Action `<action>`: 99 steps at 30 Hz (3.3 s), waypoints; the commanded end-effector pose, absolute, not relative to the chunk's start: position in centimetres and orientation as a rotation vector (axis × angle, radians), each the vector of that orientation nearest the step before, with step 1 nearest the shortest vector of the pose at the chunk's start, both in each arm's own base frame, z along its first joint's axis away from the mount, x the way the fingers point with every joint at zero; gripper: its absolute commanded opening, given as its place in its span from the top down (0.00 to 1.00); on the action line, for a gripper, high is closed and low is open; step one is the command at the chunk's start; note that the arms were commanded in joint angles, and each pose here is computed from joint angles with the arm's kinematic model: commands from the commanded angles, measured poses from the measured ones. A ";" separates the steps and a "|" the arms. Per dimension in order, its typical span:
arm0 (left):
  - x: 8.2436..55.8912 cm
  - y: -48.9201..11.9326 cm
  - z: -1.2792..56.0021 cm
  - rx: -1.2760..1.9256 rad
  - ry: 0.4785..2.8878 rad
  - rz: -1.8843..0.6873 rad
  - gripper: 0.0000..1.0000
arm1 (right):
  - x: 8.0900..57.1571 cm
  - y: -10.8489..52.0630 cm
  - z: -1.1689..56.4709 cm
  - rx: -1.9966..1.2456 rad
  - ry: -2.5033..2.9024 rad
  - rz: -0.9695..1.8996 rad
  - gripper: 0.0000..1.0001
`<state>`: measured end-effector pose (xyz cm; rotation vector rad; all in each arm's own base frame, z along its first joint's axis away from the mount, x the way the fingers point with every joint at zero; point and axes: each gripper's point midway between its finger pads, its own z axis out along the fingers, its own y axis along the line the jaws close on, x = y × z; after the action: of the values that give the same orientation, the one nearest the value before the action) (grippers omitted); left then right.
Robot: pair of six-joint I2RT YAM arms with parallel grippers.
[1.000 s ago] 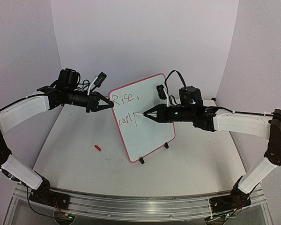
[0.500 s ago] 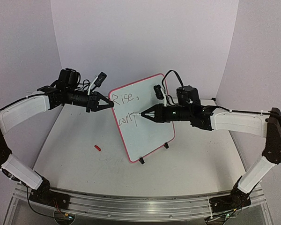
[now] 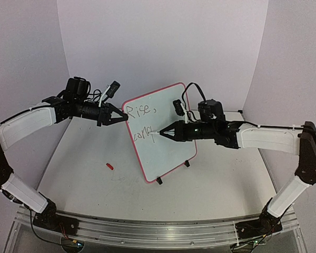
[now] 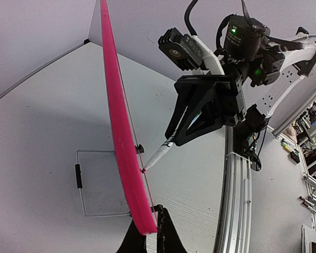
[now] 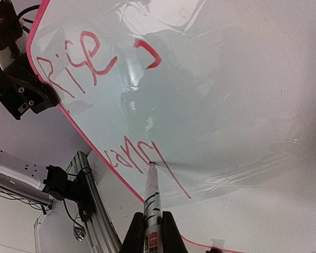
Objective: Write a sentence on the whiteboard
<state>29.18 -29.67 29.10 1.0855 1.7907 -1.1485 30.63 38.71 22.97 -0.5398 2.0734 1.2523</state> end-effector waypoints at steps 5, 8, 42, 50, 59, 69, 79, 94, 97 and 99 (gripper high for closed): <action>26.8 -30.5 24.6 1.166 1.939 -1.203 1.00 | 31.0 37.7 24.5 -0.490 2.038 1.200 1.00; 26.8 -30.6 24.6 1.166 1.939 -1.203 1.00 | 31.2 37.4 24.9 -0.477 2.026 1.182 1.00; 26.7 -30.5 24.7 1.170 1.937 -1.192 1.00 | 28.2 36.4 27.1 -0.610 1.951 1.288 1.00; 26.7 -30.5 24.7 1.170 1.938 -1.190 1.00 | 29.1 36.7 26.6 -0.611 1.965 1.286 1.00; 26.7 -30.4 24.7 1.171 1.938 -1.188 1.00 | 30.5 37.1 26.5 -0.587 1.968 1.251 1.00; 26.7 -30.5 24.6 1.171 1.939 -1.190 1.00 | 31.6 37.4 26.8 -0.569 1.959 1.225 1.00; 26.7 -30.5 24.8 1.172 1.934 -1.190 1.00 | 32.9 36.9 26.1 -0.516 1.980 1.183 1.00; 26.7 -30.5 24.6 1.173 1.937 -1.193 1.00 | 32.1 35.8 23.5 -0.476 2.054 1.166 1.00; 26.7 -30.5 24.7 1.172 1.937 -1.194 1.00 | 32.3 35.5 23.6 -0.462 2.052 1.152 1.00; 26.7 -30.5 24.6 1.172 1.938 -1.196 1.00 | 32.4 35.4 23.8 -0.457 2.046 1.146 1.00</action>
<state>29.02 -29.97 29.19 1.0974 1.7778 -1.1445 31.42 36.39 22.50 -0.5103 2.0857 1.1910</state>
